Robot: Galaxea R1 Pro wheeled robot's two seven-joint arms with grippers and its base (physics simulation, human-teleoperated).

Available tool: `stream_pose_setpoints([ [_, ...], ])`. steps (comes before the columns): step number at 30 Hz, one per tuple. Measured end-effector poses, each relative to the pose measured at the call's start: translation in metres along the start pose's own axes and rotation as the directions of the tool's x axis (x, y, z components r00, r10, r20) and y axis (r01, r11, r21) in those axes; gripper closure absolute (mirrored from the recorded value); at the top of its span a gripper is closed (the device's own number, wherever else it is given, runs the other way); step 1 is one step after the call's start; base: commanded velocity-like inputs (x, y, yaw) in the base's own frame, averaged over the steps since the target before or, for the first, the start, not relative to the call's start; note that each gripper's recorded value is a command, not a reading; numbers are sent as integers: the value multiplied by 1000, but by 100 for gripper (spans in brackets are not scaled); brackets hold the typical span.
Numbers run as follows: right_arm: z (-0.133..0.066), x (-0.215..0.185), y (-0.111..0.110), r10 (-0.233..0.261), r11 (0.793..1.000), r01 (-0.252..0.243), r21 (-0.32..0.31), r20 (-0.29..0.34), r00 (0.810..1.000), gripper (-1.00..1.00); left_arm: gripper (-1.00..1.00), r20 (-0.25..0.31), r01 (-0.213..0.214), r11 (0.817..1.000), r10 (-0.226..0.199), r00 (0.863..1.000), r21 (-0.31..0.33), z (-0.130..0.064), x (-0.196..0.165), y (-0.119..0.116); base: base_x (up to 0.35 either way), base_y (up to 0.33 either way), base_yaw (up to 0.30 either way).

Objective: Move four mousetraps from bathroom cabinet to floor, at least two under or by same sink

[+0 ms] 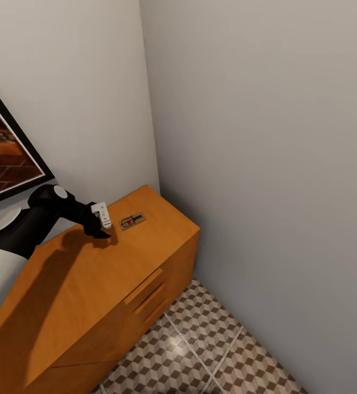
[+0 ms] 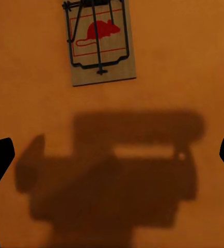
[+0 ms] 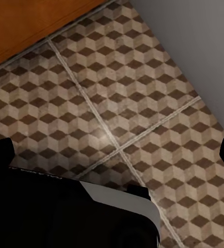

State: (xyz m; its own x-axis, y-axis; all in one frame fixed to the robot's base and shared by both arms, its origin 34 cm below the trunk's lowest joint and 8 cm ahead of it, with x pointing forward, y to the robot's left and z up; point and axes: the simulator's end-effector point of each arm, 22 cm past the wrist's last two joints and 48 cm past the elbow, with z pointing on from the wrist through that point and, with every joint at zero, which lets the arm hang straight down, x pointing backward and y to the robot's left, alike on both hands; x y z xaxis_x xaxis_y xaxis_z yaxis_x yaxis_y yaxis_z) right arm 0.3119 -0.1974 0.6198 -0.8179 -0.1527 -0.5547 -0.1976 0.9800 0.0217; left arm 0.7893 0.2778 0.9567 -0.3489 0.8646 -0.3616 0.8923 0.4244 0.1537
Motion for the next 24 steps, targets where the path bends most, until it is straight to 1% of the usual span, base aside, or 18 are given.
stream_pose_setpoints([
  [24, 0, 0, 1, 1, 1000, -1, 0, 0, 1000, -100, -100, -2, -1, 1000, 1, 1000, 2, 1, 0, -1, 0, 0, 0],
])
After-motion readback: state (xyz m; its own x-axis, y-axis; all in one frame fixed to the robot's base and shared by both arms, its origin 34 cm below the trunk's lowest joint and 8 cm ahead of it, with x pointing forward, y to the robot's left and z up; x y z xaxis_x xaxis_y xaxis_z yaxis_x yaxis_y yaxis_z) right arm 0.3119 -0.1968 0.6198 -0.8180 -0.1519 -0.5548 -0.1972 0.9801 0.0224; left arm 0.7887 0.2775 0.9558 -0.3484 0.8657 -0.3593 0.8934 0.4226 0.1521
